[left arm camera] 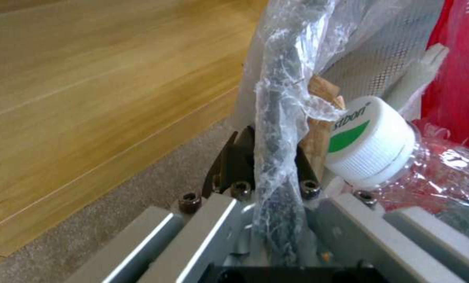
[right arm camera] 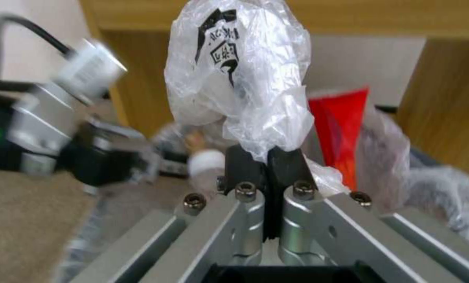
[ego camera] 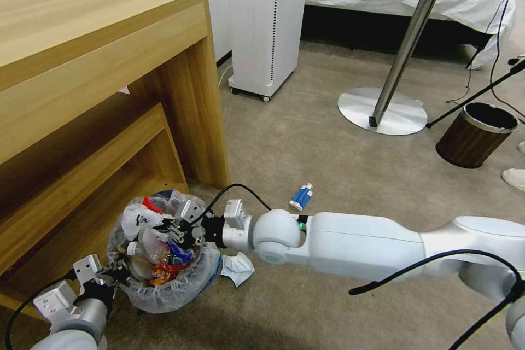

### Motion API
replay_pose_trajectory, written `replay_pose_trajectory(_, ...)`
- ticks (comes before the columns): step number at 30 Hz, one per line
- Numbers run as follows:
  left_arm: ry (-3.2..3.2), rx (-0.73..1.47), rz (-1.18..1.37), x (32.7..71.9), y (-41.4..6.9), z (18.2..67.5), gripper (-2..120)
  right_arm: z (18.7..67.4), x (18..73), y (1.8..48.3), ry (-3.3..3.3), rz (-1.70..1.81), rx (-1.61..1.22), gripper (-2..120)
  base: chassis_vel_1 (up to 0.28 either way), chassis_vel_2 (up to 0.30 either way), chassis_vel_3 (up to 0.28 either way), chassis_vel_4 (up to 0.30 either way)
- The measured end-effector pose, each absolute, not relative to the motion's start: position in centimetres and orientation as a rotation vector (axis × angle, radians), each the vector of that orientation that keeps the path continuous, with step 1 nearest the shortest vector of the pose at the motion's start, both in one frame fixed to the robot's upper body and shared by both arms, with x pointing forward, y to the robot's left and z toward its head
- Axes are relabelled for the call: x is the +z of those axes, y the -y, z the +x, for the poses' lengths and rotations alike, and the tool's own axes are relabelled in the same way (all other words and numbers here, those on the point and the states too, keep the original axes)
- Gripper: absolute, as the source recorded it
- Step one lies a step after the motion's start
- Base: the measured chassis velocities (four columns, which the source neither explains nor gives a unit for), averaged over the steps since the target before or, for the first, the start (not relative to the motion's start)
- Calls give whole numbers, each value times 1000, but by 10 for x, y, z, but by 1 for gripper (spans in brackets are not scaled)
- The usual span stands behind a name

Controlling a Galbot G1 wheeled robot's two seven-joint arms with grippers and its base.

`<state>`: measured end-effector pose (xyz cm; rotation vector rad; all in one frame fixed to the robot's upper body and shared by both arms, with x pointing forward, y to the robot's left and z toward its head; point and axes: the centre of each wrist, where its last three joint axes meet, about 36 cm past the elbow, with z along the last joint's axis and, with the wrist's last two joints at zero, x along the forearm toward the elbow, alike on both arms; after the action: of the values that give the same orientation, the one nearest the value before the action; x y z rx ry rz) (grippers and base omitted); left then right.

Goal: Pick up the trash bin and place the garbage on the floor into it.

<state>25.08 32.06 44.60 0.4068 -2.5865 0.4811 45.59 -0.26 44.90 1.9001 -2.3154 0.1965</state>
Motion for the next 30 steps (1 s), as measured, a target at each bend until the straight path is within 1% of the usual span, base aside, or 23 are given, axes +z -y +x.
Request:
replay_pose_trajectory(2,2586,483,402,445,-320,250,1,464,436,-4,2316,1864,215,0,0,0,0,0)
replay_pose_trajectory(10,2587,485,401,445,-320,249,1,468,419,-14,2296,1805,248,0,0,0,0,0)
replay_pose_trajectory(26,2591,495,400,444,-317,247,1,462,417,-25,2279,1707,321,0,0,0,0,0)
replay_pose_trajectory(28,2593,495,400,444,-317,247,1,458,420,-21,2274,1716,311,8,0,0,0,0)
replay_pose_trajectory(29,2593,495,400,444,-317,247,1,458,420,-21,2274,1716,311,8,0,0,0,0)
replay_pose_trajectory(30,2594,495,400,444,-317,248,1,456,422,-20,2273,1720,306,13,0,0,0,0)
